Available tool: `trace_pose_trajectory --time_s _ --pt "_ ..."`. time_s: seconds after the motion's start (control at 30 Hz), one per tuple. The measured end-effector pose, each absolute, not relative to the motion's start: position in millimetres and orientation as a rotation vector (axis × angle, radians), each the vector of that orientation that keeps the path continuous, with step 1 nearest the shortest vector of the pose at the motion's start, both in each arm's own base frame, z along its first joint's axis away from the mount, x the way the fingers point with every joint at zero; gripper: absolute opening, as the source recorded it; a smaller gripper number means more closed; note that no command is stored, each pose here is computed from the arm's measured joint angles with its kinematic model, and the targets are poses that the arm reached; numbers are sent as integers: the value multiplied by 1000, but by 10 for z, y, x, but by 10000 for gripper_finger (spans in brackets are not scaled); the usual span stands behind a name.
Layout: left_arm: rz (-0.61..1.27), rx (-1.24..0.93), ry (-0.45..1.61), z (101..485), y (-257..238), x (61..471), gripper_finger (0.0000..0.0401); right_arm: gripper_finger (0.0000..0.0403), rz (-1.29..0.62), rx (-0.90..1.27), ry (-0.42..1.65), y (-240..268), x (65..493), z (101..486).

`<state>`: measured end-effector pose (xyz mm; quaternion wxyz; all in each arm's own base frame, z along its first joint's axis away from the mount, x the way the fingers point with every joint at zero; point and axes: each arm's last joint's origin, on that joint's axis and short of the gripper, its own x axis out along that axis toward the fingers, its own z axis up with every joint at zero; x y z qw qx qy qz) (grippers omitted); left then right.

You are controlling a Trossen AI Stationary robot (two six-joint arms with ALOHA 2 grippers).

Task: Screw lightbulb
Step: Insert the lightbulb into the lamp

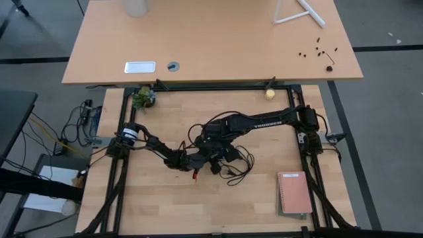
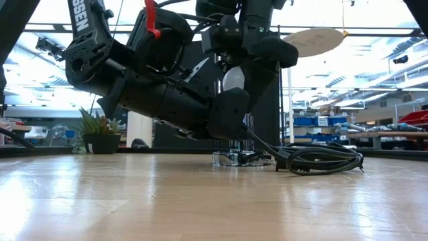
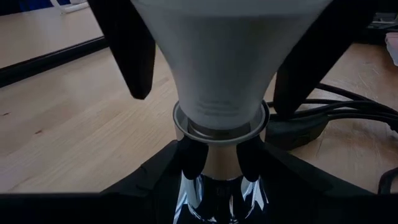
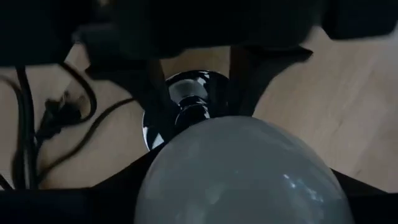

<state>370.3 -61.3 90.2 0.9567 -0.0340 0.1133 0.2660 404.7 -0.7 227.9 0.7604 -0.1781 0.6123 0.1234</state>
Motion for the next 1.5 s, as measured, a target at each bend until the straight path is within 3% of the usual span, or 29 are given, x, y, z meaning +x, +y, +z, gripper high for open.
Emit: trace_pose_trajectory --time_s 0.27,0.57,0.87,1.13,1.5 --pt "545 -116 217 901 -614 3702 202 274 -51 1 1349 -42 4049 2274" --pt "546 -136 212 901 -614 3703 202 260 -307 318 1323 -53 4048 2273" --pt "547 -144 210 901 -615 3702 202 280 -526 590 1259 -64 4058 2274" --pt "550 -147 212 897 -614 3701 202 297 -417 424 1272 -62 4072 2276" --pt "553 -125 231 883 -613 3695 202 369 -204 349 1317 -99 4062 2287"
